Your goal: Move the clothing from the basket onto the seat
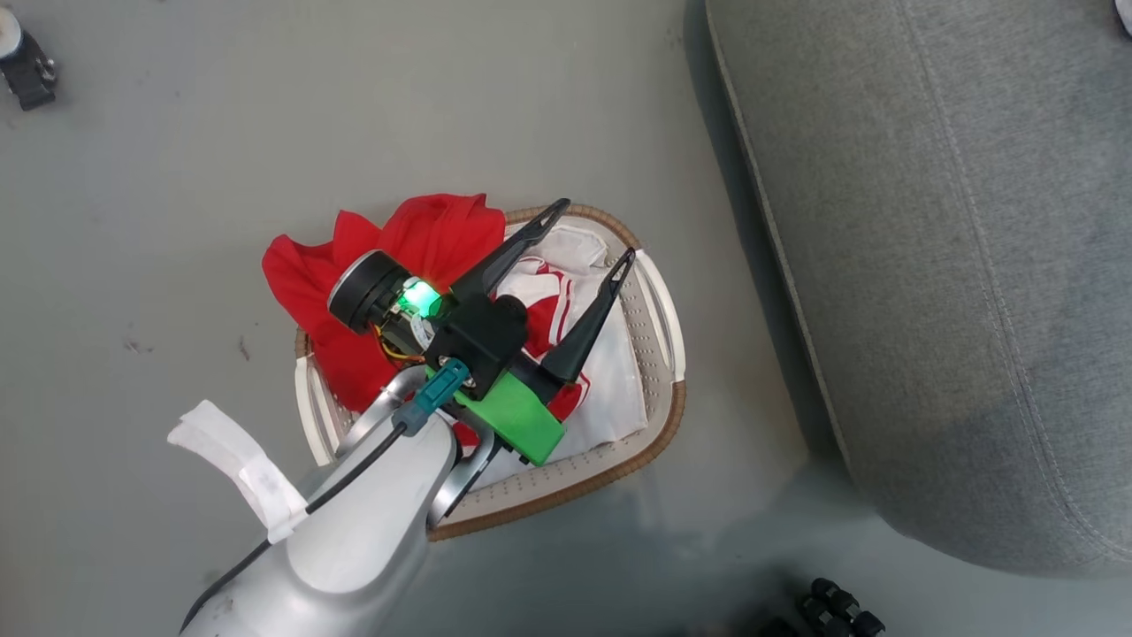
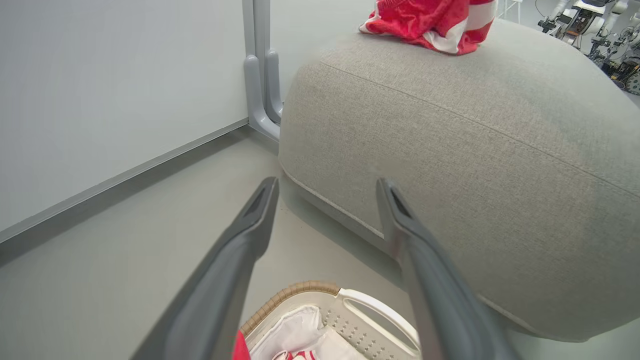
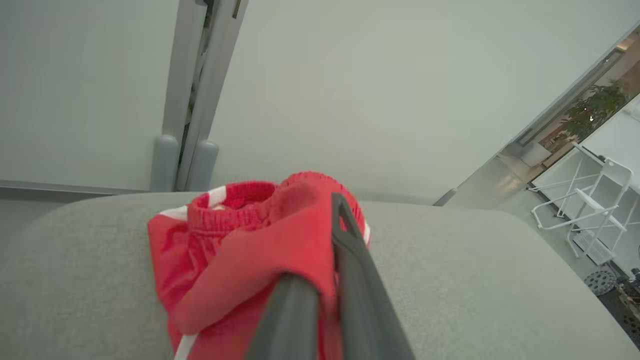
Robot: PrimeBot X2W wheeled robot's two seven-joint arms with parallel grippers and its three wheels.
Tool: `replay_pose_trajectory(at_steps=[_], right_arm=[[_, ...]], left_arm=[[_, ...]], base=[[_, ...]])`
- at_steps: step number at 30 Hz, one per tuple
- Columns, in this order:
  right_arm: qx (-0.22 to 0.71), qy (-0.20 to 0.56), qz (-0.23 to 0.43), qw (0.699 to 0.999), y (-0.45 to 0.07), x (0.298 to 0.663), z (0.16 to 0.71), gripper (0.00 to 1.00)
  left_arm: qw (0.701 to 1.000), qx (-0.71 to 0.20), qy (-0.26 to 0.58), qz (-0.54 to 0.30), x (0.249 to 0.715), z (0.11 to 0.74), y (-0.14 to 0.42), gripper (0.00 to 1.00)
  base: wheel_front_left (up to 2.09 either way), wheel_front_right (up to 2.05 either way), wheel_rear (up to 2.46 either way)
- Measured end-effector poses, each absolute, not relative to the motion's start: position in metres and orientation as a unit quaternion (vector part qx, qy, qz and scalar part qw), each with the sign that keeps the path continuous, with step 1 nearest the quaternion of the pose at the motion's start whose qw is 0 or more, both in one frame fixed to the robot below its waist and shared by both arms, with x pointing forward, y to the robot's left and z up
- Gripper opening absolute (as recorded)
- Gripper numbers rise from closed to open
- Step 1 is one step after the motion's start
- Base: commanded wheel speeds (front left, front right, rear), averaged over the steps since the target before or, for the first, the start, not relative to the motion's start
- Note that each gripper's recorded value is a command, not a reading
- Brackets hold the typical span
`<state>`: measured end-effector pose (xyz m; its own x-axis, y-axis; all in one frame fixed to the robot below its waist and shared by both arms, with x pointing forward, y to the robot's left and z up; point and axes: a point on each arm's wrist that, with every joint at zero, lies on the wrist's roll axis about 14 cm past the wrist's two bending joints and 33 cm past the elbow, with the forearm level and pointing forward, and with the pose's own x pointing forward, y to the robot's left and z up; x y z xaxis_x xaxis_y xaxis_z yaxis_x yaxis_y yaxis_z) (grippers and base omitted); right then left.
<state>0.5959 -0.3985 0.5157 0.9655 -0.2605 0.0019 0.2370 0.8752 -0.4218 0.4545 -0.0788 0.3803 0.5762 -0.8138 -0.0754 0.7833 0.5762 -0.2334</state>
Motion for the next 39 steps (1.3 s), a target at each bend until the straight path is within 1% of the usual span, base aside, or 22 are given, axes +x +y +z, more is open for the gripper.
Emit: replay_pose_trajectory(at_steps=[3, 5, 7, 9, 10, 11, 12, 13, 14, 20, 26, 33, 39], right_arm=[[-0.188, 0.087, -0.121, 0.971, -0.389, 0.586, 0.455, 0.0], [-0.17, 0.112, -0.117, 0.972, -0.381, 0.581, 0.428, 0.0], [-0.159, 0.117, -0.114, 0.974, -0.374, 0.58, 0.418, 0.0], [-0.154, 0.107, -0.115, 0.975, -0.37, 0.58, 0.422, 0.0], [-0.152, 0.105, -0.119, 0.976, -0.371, 0.578, 0.423, 0.09], [-0.15, 0.105, -0.12, 0.976, -0.371, 0.574, 0.423, 0.25], [-0.15, 0.103, -0.12, 0.976, -0.37, 0.571, 0.423, 0.43], [-0.15, 0.101, -0.119, 0.976, -0.368, 0.569, 0.425, 0.76], [-0.149, 0.098, -0.118, 0.977, -0.366, 0.567, 0.426, 1.0], [-0.14, 0.09, -0.115, 0.979, -0.357, 0.55, 0.436, 1.0], [-0.139, 0.091, -0.091, 0.982, -0.337, 0.528, 0.441, 1.0], [-0.126, 0.037, -0.077, 0.988, -0.321, 0.517, 0.485, 1.0], [-0.094, -0.011, -0.042, 0.995, -0.282, 0.511, 0.517, 1.0]], left_arm=[[0.885, -0.088, 0.103, -0.446, 0.455, 0.365, -0.073, 1.0], [0.886, -0.089, 0.11, -0.442, 0.456, 0.359, -0.07, 1.0], [0.887, -0.09, 0.114, -0.439, 0.457, 0.355, -0.068, 1.0], [0.888, -0.089, 0.114, -0.437, 0.458, 0.354, -0.067, 1.0], [0.888, -0.088, 0.114, -0.437, 0.458, 0.354, -0.066, 1.0], [0.888, -0.088, 0.114, -0.437, 0.458, 0.354, -0.066, 1.0], [0.888, -0.087, 0.114, -0.437, 0.458, 0.355, -0.066, 1.0], [0.888, -0.087, 0.112, -0.437, 0.457, 0.357, -0.066, 1.0], [0.889, -0.089, 0.112, -0.436, 0.457, 0.359, -0.065, 1.0], [0.9, -0.102, 0.096, -0.413, 0.463, 0.379, -0.057, 1.0], [0.916, -0.104, 0.078, -0.379, 0.468, 0.403, -0.04, 1.0], [0.937, -0.12, 0.06, -0.322, 0.464, 0.432, -0.014, 1.0], [0.955, -0.127, 0.057, -0.262, 0.447, 0.446, 0.02, 1.0]], base=[[0.0, 0.0, 0.0], [0.0, 0.0, 0.0], [0.0, 0.0, 0.0], [0.0, 0.0, 0.0], [0.0, 0.0, 0.0], [0.0, 0.0, 0.0], [0.0, 0.0, 0.0], [0.0, 0.0, 0.0], [0.0, 0.0, 0.0], [0.0, 0.0, 0.0], [0.0, 0.0, 0.0], [0.0, 0.0, 0.0], [0.0, 0.0, 0.0]])
